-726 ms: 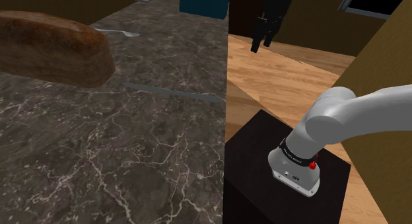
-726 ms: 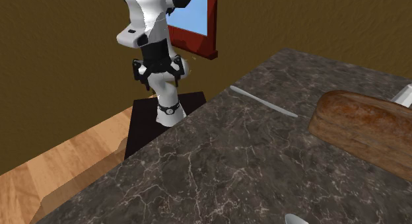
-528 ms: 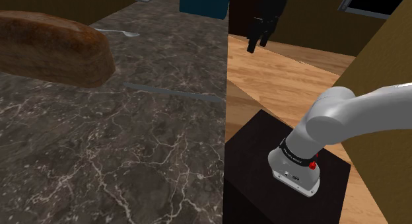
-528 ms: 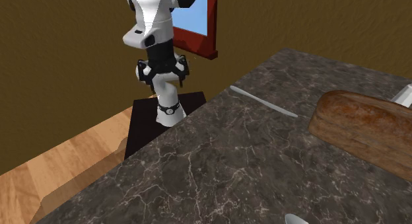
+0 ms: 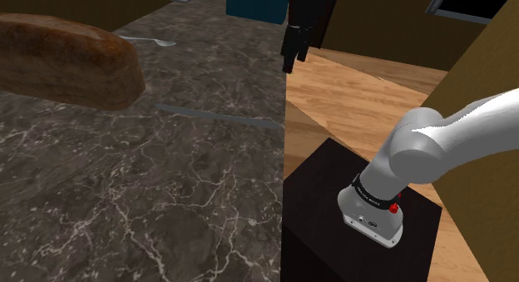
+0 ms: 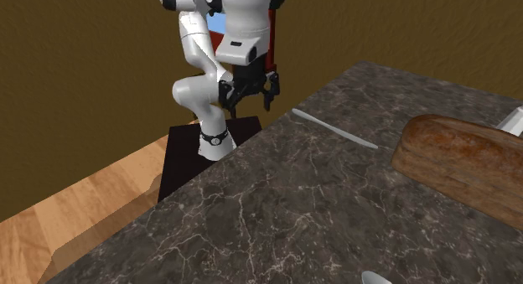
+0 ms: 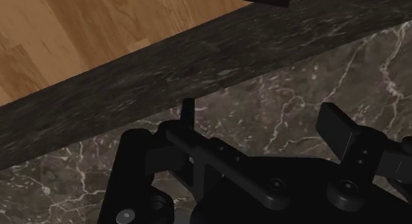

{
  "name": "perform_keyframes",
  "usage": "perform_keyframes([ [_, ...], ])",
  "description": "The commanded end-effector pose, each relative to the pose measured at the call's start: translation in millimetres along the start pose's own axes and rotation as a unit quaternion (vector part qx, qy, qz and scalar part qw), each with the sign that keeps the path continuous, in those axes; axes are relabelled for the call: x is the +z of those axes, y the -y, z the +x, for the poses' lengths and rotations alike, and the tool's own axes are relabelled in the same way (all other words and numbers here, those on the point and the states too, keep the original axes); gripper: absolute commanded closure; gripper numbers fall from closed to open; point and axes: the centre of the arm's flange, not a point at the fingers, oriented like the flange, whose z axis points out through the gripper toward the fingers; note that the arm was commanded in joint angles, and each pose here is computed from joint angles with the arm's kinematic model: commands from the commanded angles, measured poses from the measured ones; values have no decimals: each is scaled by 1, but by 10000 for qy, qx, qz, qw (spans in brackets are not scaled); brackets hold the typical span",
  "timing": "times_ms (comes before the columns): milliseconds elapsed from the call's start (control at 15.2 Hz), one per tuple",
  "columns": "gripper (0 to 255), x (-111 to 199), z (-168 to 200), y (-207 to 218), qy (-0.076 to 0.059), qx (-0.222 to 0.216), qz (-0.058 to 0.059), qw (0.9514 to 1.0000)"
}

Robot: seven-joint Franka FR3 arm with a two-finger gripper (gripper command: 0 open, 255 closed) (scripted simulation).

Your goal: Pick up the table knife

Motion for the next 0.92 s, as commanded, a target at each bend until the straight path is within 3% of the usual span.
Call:
perform_keyframes([
  [0,0,2,11,24,16,-259,-9,9997],
  [396,0,4,36,101,62,-1013,-44,9948],
  [858,0,8,51,194,115,-1884,-85,9820],
])
